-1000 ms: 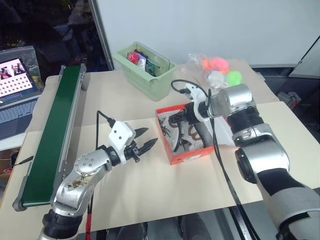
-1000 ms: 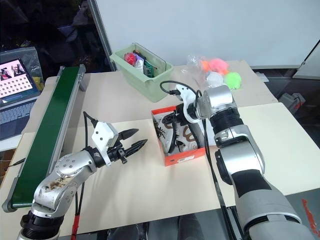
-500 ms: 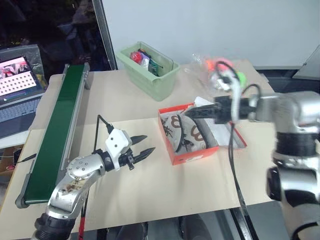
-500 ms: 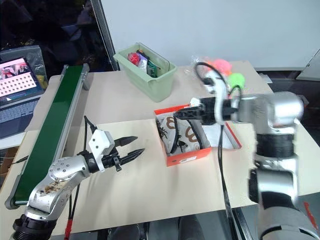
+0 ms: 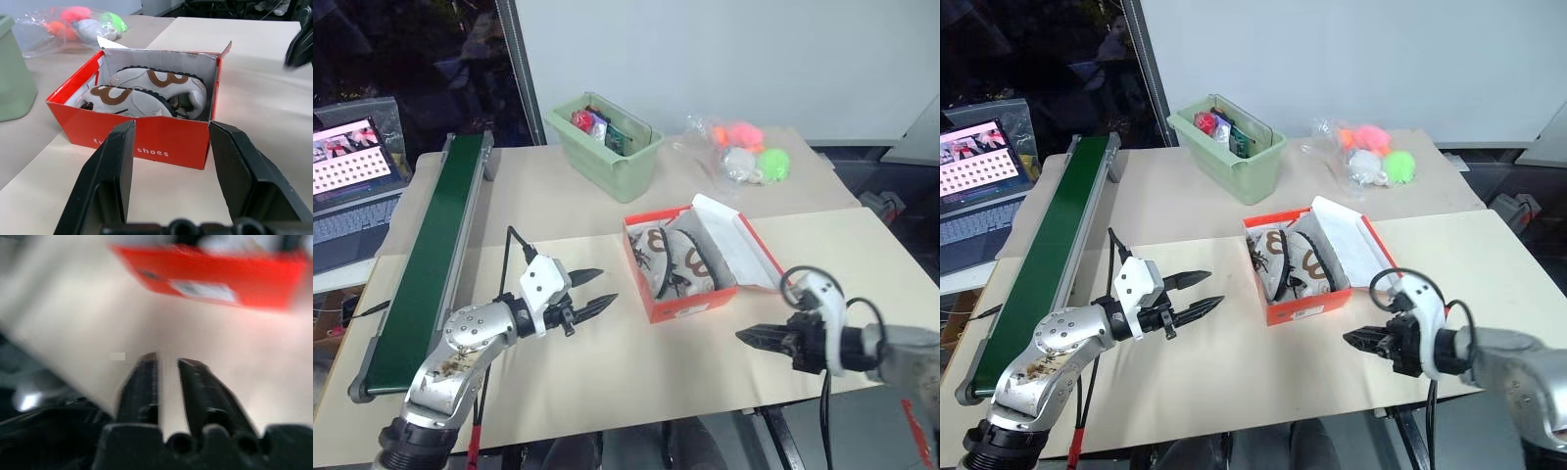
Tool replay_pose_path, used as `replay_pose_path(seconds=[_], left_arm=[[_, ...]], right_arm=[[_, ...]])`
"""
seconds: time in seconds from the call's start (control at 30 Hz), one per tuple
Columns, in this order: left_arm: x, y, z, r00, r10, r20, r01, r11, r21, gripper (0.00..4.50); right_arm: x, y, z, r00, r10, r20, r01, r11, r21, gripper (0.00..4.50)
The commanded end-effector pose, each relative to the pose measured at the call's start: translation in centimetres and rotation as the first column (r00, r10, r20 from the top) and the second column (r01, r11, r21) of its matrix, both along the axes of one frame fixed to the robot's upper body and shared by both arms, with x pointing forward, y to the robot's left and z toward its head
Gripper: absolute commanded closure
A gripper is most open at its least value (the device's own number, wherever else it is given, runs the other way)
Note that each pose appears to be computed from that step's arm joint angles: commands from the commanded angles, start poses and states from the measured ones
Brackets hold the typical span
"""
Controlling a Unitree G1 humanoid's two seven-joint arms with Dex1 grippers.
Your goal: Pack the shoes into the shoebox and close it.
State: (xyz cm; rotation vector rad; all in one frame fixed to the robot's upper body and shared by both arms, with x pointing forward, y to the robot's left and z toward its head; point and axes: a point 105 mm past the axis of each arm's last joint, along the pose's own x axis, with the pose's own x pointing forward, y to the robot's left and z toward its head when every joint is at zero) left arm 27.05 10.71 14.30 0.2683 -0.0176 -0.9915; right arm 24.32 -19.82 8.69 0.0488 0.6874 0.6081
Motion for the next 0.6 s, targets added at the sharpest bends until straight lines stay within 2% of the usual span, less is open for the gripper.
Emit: replay_pose_path(seconds=[0.03, 0.2, 0.37, 0.5, 0.6], left_arm=[[0.0, -0.5, 1.1, 0.999, -0.036, 0.036, 0.036, 0.999, -0.012, 1.98], [0.3, -0.4, 1.5, 0.998, -0.039, 0.045, 0.04, 0.999, -0.01, 1.98], [0.5, -0.3, 1.7, 0.998, -0.035, 0.049, 0.035, 0.999, -0.008, 1.98], [0.5, -0.5, 1.7, 0.998, -0.033, 0.048, 0.033, 0.999, -0.01, 1.98], [0.7, -0.3, 1.8, 0.998, -0.024, 0.052, 0.025, 1.0, -0.009, 1.98]], right_arm=[[2.5, -2.0, -1.4, 0.976, -0.166, 0.139, 0.181, 0.978, -0.101, 4.46], [4.1, -4.2, -3.2, 0.894, -0.404, 0.194, 0.415, 0.91, -0.02, 4.46], [5.0, -6.2, -4.6, 0.808, -0.554, 0.198, 0.56, 0.828, 0.032, 4.46], [5.8, -7.2, -5.3, 0.717, -0.686, 0.124, 0.658, 0.725, 0.203, 4.46], [6.8, -6.7, -4.9, 0.698, -0.713, 0.066, 0.655, 0.673, 0.343, 4.46]])
